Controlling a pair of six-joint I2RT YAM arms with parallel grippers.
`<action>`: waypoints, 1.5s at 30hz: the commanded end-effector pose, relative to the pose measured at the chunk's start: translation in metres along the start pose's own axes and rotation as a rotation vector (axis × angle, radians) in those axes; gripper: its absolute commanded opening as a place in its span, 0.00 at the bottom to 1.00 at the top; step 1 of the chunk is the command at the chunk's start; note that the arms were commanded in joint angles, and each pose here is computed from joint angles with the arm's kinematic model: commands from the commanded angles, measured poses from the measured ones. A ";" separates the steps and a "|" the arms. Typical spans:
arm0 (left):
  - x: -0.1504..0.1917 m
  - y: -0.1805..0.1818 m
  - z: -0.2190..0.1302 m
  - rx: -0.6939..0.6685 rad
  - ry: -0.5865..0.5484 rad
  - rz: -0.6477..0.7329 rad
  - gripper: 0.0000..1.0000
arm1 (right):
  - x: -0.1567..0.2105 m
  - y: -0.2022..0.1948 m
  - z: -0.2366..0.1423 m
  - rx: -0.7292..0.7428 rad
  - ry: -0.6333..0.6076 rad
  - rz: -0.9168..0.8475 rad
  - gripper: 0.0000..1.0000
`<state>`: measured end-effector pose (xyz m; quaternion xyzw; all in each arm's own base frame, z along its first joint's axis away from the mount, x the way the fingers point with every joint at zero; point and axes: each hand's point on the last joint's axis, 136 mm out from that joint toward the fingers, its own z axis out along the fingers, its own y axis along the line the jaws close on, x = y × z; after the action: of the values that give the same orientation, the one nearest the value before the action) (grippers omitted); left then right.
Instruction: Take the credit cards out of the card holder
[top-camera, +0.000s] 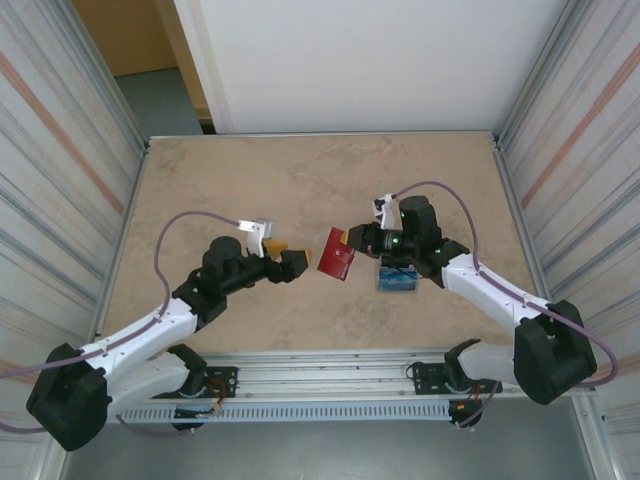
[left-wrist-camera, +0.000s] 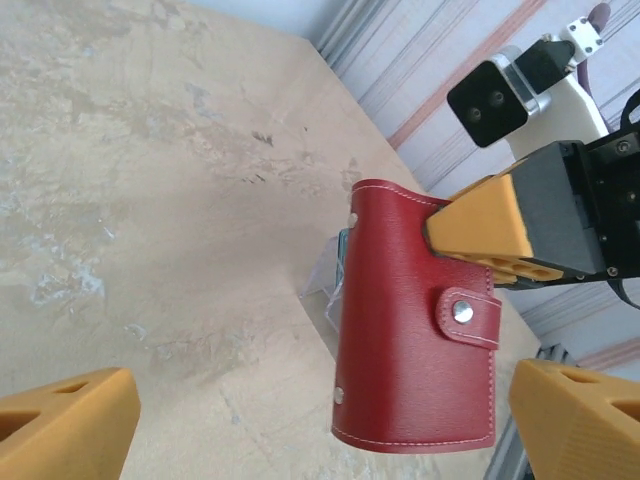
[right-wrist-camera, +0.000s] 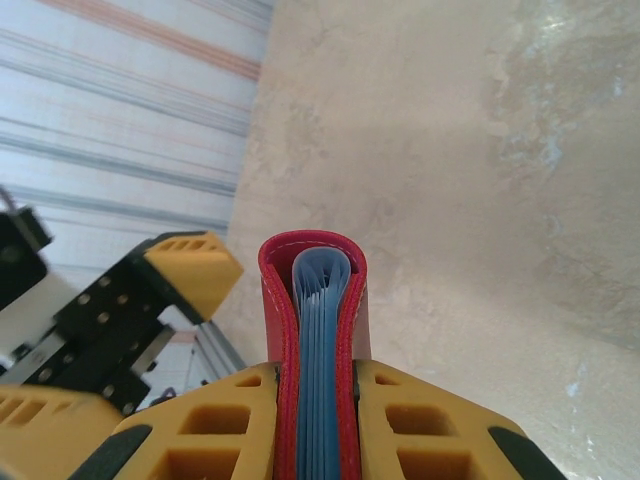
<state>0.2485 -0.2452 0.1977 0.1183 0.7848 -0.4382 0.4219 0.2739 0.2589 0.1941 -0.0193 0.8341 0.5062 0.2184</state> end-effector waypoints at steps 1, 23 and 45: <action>0.015 -0.023 -0.003 0.147 0.093 -0.030 0.93 | -0.001 0.035 -0.010 -0.124 0.033 -0.096 0.11; 0.030 -0.073 0.006 0.474 0.240 0.000 0.64 | 0.007 0.080 -0.008 -0.337 0.155 -0.152 0.05; 0.046 -0.058 0.015 0.378 0.297 -0.037 0.10 | 0.018 0.050 0.011 -0.175 0.176 -0.152 0.28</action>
<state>0.1940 -0.2953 0.1933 0.2309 0.7394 -0.5790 0.2544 0.2443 0.2929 0.2248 -0.1448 0.7833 0.5813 0.1663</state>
